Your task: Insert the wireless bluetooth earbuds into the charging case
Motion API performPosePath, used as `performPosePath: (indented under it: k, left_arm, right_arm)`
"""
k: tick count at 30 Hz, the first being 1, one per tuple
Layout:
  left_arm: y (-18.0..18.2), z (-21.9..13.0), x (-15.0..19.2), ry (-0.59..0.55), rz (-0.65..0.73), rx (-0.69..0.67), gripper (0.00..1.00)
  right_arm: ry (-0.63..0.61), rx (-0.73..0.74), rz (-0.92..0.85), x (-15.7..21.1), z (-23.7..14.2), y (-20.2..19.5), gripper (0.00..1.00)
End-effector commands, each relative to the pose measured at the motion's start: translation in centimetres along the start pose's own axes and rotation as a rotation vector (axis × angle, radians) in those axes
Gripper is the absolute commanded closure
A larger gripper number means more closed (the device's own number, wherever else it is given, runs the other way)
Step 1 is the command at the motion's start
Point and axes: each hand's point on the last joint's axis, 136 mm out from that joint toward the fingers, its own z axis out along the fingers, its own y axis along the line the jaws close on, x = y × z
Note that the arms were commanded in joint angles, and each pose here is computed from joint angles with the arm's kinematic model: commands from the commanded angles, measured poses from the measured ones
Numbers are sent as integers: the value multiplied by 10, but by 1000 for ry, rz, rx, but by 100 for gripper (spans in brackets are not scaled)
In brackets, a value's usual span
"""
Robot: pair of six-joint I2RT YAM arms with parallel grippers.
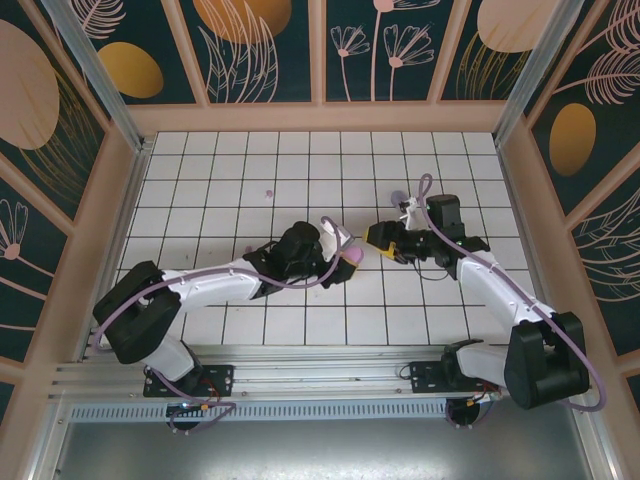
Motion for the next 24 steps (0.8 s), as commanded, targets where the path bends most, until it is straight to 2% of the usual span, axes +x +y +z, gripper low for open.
performPosePath:
  k: [1,5,10,16,18,20,24]
  left_arm:
    - [-17,1,-19,-48,57,81,72]
    - [-17,2,-24,-52,64,82,72]
    - [-21,4,-32,-73,63,101,72]
    - [-23,6,-36,-80,72,118,72]
    - [-24,7,-38,-81,82,118,72]
    - [-23,9,-40,-78,100,115,72]
    - [-25,14,-50,-77,129,123,71]
  right_arm:
    - [55,-31,-29,13,-1,6,35]
    - [67,49,-33,18,2,-13,35]
    - [99,30,-15,25,7,-18,35]
    - [128,-45,-8,26,10,-4,57]
    - [144,-65,-6,28,11,-1,62]
    - [155,-80,-3,29,10,2,62]
    - [164,-88,1,31,9,5,55]
